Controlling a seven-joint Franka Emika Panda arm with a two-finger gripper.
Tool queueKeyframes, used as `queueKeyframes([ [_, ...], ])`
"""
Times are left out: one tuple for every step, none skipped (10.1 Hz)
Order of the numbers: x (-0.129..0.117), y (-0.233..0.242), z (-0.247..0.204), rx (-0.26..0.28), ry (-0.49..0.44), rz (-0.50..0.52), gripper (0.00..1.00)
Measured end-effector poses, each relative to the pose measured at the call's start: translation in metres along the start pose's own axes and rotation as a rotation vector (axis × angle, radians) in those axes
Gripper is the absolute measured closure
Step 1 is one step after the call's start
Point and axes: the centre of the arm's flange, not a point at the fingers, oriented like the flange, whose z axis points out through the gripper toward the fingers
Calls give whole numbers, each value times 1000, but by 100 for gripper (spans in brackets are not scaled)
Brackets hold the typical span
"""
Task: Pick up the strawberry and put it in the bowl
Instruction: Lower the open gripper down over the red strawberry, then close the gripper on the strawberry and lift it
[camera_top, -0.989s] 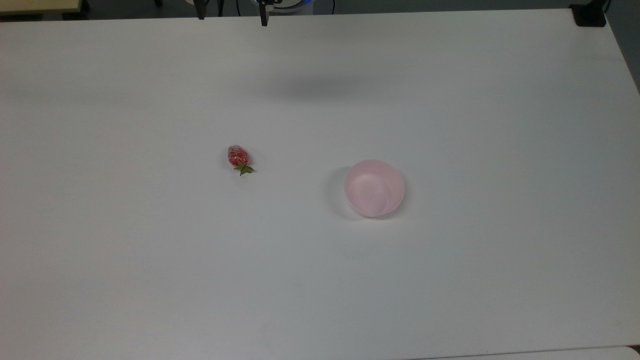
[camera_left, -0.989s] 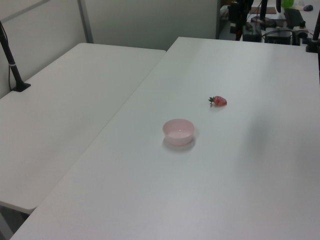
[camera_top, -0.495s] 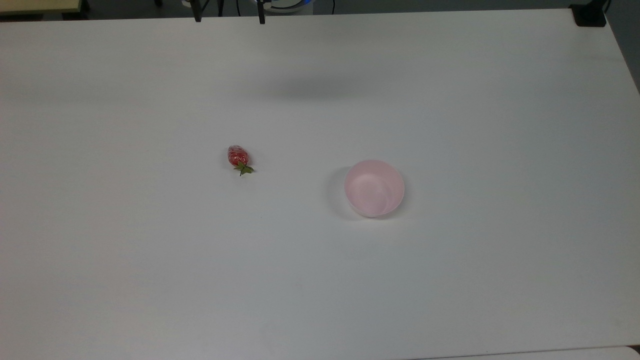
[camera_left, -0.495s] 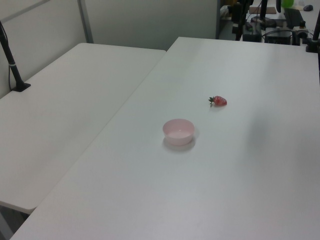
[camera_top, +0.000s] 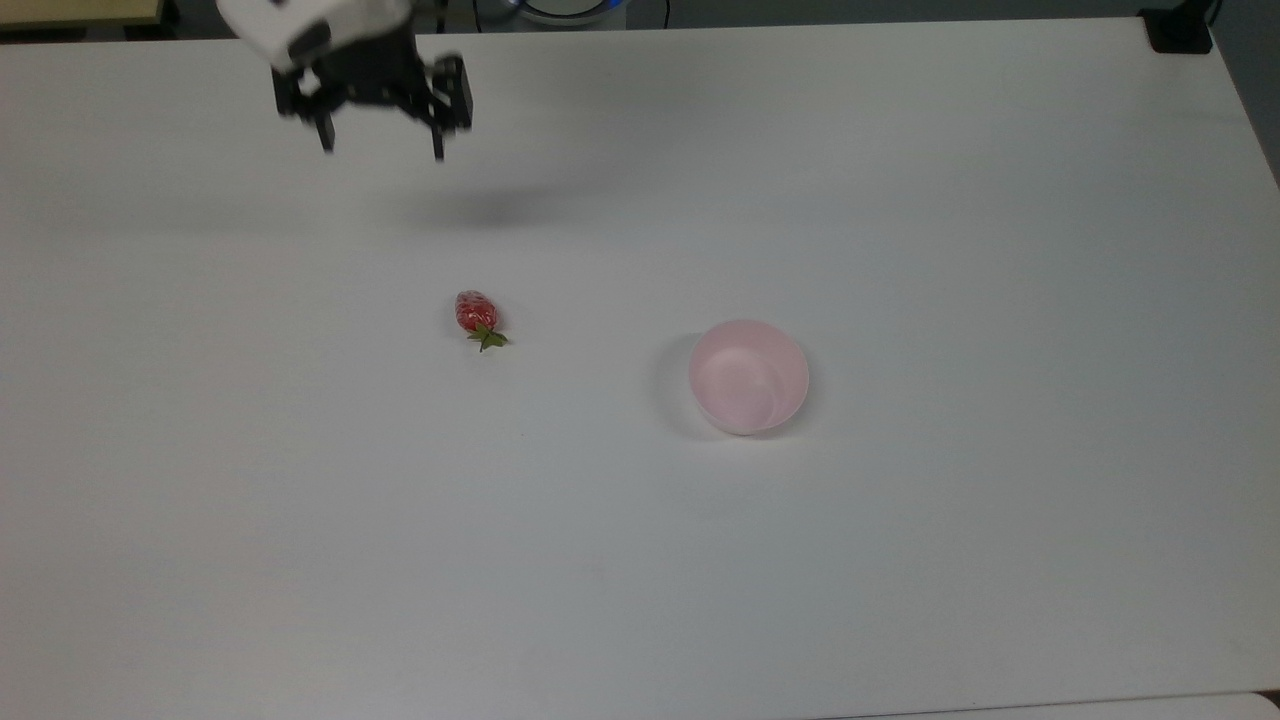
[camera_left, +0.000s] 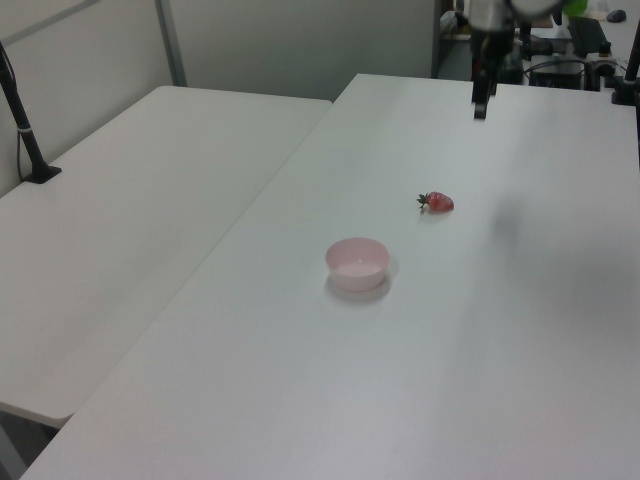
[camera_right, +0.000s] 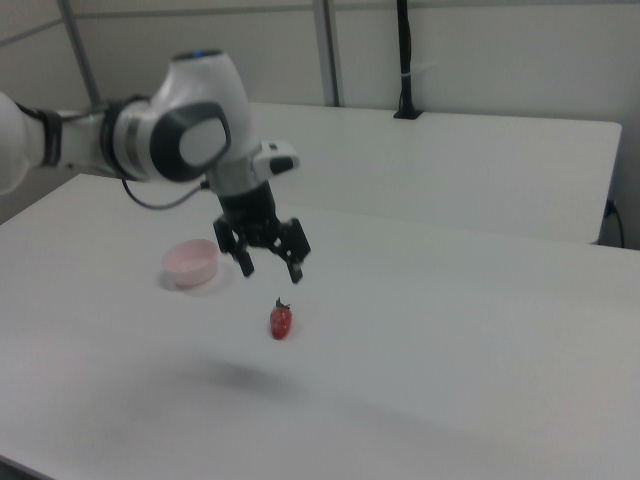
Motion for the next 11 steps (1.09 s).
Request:
queueKeyframes([
  [1,-4,38,-23,0,-50,0],
  [5,-11,61,-28,-20,-96,0],
  [12,-22,79,-26,-23,-124,0],
  [22,-36,100,-25,-12,-150,0],
  [31,-51,123,-23,11,-144,0],
  [39,-70,144,-14,27,-153,0],
  [44,-89,159,-3,20,-169,0],
  [47,-96,167,1,11,-170,0],
  [51,-94,168,0,14,-160,7],
  [55,-90,165,-1,23,-147,10],
  [57,-82,162,-3,31,-133,28],
])
